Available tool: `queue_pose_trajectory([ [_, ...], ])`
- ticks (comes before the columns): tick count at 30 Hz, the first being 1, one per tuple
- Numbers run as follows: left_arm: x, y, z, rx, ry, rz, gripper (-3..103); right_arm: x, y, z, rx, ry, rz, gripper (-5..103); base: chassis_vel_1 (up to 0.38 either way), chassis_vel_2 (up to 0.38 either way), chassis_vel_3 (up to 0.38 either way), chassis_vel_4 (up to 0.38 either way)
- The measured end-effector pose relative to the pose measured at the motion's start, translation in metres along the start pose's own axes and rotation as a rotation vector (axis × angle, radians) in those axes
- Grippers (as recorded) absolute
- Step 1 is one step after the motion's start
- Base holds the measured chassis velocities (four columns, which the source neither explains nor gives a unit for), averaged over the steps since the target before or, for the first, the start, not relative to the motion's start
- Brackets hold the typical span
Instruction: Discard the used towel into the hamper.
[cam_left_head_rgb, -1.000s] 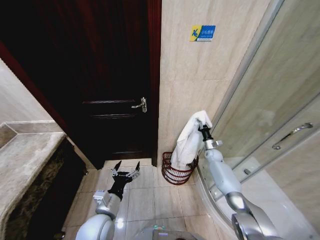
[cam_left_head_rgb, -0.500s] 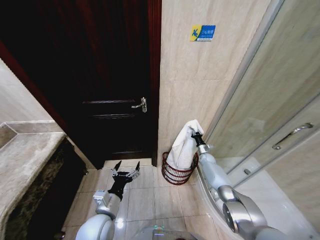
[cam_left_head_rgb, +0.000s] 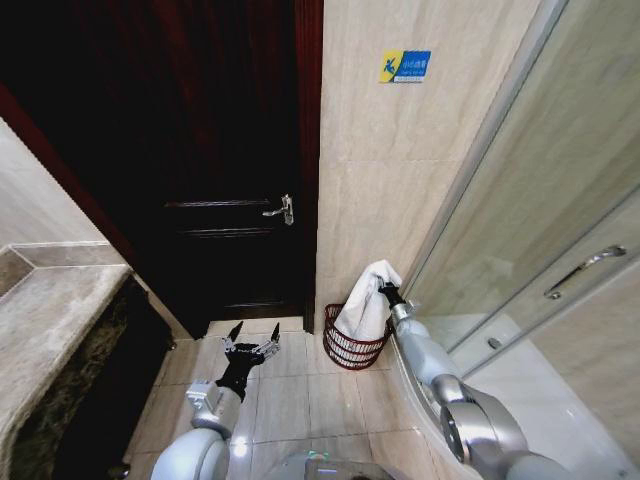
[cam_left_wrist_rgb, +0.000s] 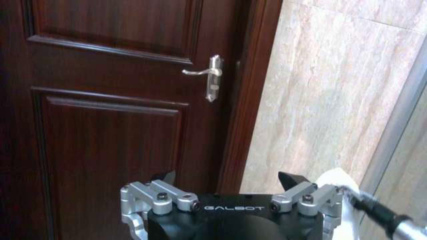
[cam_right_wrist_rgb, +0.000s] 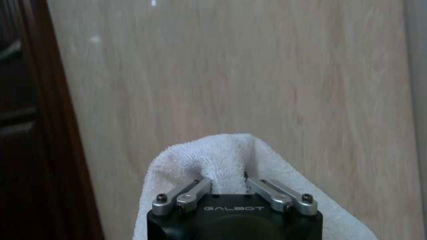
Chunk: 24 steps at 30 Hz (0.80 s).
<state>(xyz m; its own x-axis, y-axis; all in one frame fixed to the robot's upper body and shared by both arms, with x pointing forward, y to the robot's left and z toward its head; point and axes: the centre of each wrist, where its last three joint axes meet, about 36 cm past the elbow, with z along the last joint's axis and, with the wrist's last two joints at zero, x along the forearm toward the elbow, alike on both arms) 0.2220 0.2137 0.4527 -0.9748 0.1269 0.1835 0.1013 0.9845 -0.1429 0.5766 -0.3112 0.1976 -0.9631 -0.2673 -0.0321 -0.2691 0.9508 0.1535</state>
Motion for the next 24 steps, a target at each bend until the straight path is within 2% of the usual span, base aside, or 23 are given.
queue_pose_trajectory([
  [5,0.000,0.000,0.000,0.000,0.000,0.000,100,0.011,0.008,0.015,0.007,0.056,-0.006,8,0.000,0.000,0.000,0.000],
  [8,0.000,0.000,0.000,0.000,0.000,0.000,100,0.020,0.015,0.027,0.015,0.128,0.003,8,0.000,0.000,0.000,0.000],
  [9,0.000,0.000,0.000,0.000,0.000,0.000,100,0.020,0.015,0.027,0.015,0.128,0.003,8,0.000,0.000,0.000,0.000],
  [14,0.000,0.000,0.000,0.000,0.000,0.000,100,0.033,0.011,0.036,0.001,0.259,0.060,8,0.000,0.000,0.000,0.000],
  [24,0.000,0.000,0.000,0.000,0.000,0.000,100,0.033,0.012,0.038,-0.017,0.354,0.070,8,0.000,0.000,0.000,0.000],
])
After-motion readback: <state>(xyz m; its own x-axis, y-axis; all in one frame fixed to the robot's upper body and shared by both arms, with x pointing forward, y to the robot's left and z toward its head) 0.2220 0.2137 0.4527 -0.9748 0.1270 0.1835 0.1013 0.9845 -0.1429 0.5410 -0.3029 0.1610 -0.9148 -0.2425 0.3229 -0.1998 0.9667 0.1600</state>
